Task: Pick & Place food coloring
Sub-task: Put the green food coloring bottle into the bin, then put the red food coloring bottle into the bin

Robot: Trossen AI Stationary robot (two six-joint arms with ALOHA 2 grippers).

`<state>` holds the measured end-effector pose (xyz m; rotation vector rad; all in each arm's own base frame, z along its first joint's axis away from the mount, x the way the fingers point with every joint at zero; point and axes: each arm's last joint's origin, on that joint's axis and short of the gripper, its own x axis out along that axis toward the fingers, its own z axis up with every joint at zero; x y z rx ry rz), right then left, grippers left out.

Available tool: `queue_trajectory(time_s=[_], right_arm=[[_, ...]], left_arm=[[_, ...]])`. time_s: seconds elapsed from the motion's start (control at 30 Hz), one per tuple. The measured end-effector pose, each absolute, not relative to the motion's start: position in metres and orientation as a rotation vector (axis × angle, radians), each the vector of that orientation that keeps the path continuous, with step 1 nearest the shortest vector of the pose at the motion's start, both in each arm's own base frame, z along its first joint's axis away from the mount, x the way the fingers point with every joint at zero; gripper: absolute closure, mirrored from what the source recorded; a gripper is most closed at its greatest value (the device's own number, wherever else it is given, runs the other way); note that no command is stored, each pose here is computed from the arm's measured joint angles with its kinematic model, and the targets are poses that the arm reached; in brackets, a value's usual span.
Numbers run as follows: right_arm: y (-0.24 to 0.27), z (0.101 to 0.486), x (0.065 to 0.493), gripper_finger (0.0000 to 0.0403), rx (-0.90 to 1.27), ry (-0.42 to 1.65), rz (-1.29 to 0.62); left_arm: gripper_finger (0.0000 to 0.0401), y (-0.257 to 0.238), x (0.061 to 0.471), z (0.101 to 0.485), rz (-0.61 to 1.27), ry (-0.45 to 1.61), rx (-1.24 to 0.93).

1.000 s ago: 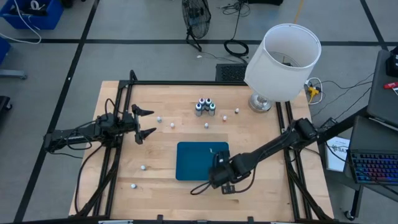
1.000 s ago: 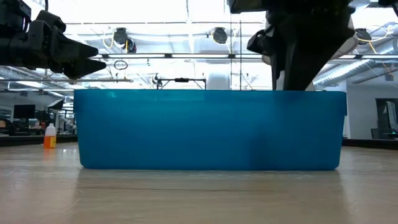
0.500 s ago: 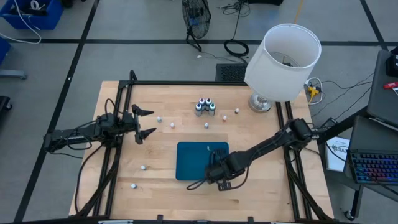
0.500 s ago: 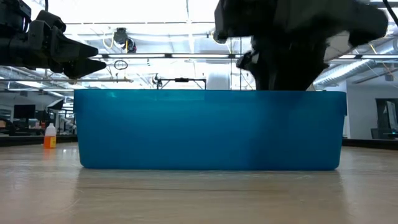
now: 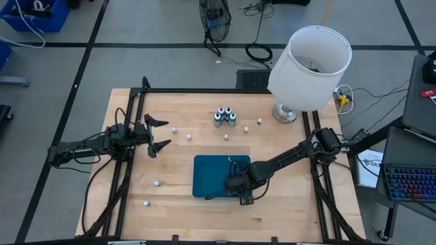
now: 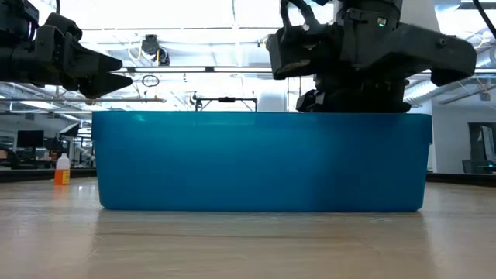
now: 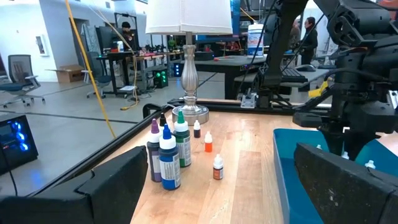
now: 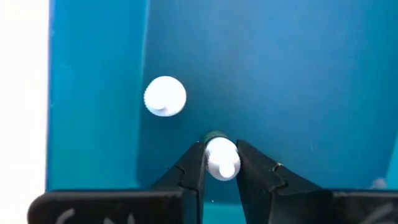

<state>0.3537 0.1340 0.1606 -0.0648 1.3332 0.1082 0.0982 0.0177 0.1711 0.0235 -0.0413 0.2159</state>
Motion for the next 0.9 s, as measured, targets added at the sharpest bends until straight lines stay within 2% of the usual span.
queue_trajectory(time_s=[0.1, 0.3, 0.4, 0.63, 0.77, 0.9], right_arm=[[0.135, 0.161, 0.354, 0.0346, -0.050, 1.337, 0.122], [0.135, 0.160, 0.354, 0.0258, -0.018, 1.336, 0.103], [0.135, 0.164, 0.353, 0.0235, 0.002, 1.326, 0.093], [0.132, 0.199, 0.346, 0.0235, 0.054, 1.233, 0.090], [0.124, 0.232, 0.336, 0.0244, 0.072, 1.153, 0.101], [0.107, 0.268, 0.320, 0.0245, 0.052, 1.057, 0.022]], left_arm=[[0.0002, 0.018, 0.098, 0.171, 0.216, -0.041, 0.024], [0.0002, 0.018, 0.098, 0.171, 0.216, -0.042, 0.024], [0.0002, 0.018, 0.098, 0.171, 0.216, -0.041, 0.023], [0.0002, 0.018, 0.098, 0.171, 0.216, -0.041, 0.024], [0.0002, 0.018, 0.098, 0.171, 0.216, -0.041, 0.023], [0.0002, 0.018, 0.098, 0.171, 0.216, -0.042, 0.024]])
